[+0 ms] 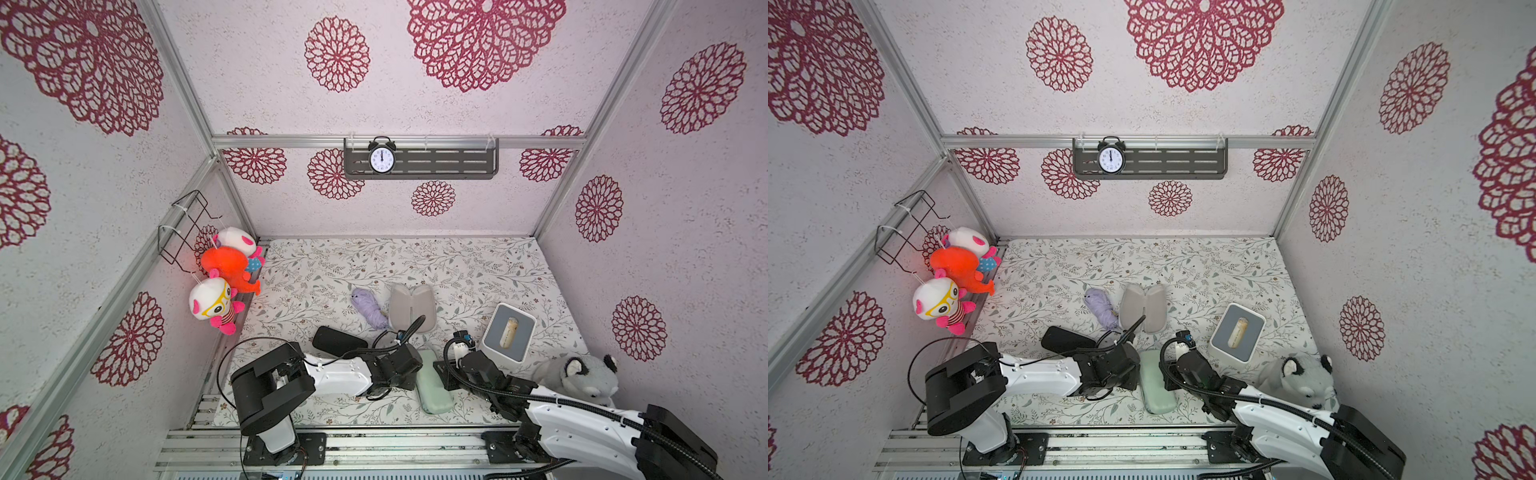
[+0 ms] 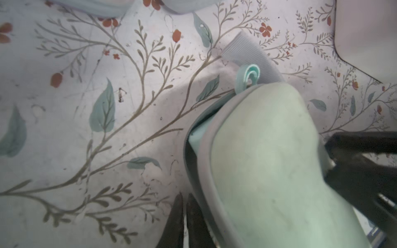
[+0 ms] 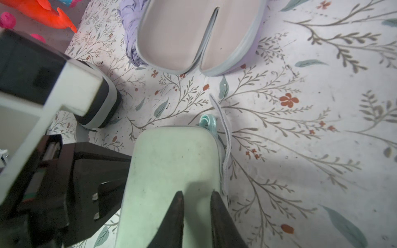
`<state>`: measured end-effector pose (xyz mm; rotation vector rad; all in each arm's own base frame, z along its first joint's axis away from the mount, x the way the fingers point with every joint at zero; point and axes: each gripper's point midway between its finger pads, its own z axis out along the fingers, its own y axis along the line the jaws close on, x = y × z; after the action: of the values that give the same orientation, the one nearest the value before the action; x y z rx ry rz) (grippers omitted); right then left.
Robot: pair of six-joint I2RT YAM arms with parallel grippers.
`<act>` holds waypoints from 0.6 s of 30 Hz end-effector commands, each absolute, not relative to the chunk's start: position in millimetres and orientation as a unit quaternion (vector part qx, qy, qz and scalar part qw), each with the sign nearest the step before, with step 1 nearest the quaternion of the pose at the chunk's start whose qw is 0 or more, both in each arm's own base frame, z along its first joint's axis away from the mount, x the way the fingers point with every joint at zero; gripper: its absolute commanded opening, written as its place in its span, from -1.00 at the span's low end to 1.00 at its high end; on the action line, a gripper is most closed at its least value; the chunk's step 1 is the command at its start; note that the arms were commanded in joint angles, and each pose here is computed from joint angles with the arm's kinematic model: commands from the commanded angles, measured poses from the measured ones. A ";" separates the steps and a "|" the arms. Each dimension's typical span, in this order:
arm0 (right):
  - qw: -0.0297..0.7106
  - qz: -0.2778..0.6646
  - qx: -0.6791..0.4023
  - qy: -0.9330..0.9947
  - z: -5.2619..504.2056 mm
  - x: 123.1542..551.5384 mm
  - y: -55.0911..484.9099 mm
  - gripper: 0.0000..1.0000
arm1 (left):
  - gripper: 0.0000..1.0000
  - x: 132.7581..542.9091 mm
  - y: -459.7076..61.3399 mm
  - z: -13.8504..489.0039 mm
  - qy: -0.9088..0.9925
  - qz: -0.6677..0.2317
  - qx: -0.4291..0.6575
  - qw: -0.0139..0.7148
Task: Put umbrellas into zippered umbrella sleeves
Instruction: Close the umbrella sleeve at the center of the board.
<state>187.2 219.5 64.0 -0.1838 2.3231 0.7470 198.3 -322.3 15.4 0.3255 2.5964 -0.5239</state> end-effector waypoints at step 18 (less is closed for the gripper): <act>0.334 0.258 -0.061 0.905 50.6 170.4 229.0 -0.24 | 0.19 196.2 -293.6 56.8 0.921 -0.291 0.005 0.258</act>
<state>173.9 232.3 57.3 -0.1736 2.3382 0.6919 190.4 -292.8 46.8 0.1059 2.5519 -0.7223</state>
